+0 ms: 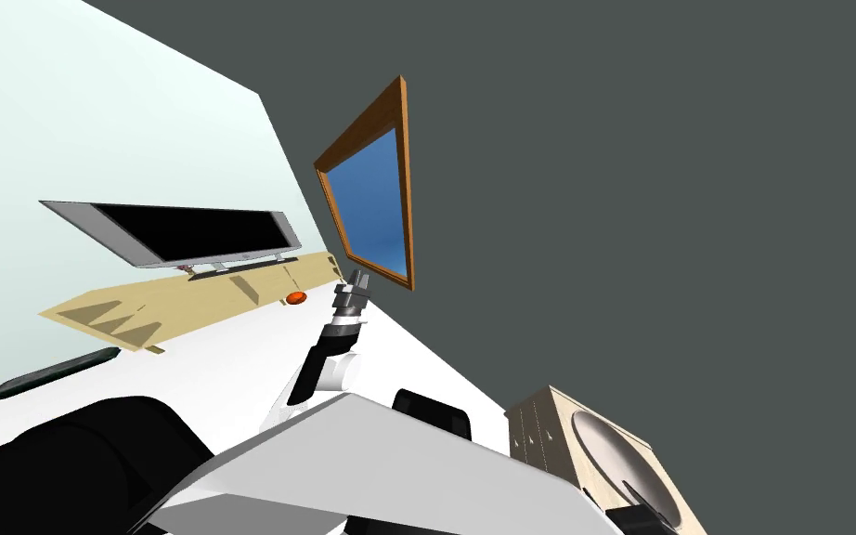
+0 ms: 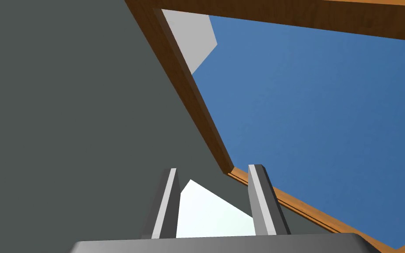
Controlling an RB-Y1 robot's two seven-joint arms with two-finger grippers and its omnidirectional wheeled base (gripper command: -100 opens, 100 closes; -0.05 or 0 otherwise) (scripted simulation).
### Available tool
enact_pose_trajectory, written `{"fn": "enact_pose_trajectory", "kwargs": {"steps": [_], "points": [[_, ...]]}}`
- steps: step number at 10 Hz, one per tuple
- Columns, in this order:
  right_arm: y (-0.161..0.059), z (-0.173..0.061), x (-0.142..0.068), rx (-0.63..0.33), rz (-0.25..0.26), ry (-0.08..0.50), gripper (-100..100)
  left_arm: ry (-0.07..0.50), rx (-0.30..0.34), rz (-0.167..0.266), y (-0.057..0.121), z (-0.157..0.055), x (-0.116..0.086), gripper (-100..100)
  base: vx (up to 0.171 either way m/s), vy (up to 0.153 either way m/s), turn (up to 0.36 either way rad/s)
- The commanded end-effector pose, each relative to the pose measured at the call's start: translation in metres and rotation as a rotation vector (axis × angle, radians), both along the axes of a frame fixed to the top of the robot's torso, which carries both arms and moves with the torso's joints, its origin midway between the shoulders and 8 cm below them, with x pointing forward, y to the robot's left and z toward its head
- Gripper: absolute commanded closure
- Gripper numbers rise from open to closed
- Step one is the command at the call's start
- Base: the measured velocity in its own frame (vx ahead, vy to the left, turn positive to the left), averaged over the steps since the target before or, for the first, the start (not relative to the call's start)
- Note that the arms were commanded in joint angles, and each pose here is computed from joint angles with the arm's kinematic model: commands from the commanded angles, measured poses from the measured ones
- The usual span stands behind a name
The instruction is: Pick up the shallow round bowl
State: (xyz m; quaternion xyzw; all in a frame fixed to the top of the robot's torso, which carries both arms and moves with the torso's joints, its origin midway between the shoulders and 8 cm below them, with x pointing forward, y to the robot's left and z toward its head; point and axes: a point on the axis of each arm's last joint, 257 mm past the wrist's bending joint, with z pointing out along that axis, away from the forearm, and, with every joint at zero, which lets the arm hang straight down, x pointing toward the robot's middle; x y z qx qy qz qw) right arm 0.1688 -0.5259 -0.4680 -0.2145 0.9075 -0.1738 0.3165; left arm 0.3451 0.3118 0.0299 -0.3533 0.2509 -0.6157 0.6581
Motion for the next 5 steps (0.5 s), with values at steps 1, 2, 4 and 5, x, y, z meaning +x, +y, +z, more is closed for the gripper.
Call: {"fn": "enact_pose_trajectory", "kwargs": {"steps": [1,2,4,5], "points": [[-0.011,-0.005,-0.008,-0.046,0.018,0.037,-100,0.0,0.0,0.0,0.0,0.0,0.0,0,-0.028,-0.012,0.133],[-0.011,-0.005,-0.009,-0.054,0.025,0.043,-100,0.0,0.0,0.0,0.0,0.0,0.0,0,-0.008,-0.008,-0.007],[-0.031,-0.012,-0.026,-0.126,0.052,0.108,-100,0.0,0.0,0.0,0.0,0.0,0.0,0,-0.02,-0.008,0.181],[-0.031,-0.012,-0.026,-0.126,0.052,0.108,-100,0.0,0.0,0.0,0.0,0.0,0.0,0,-0.012,-0.006,-0.005]]}}
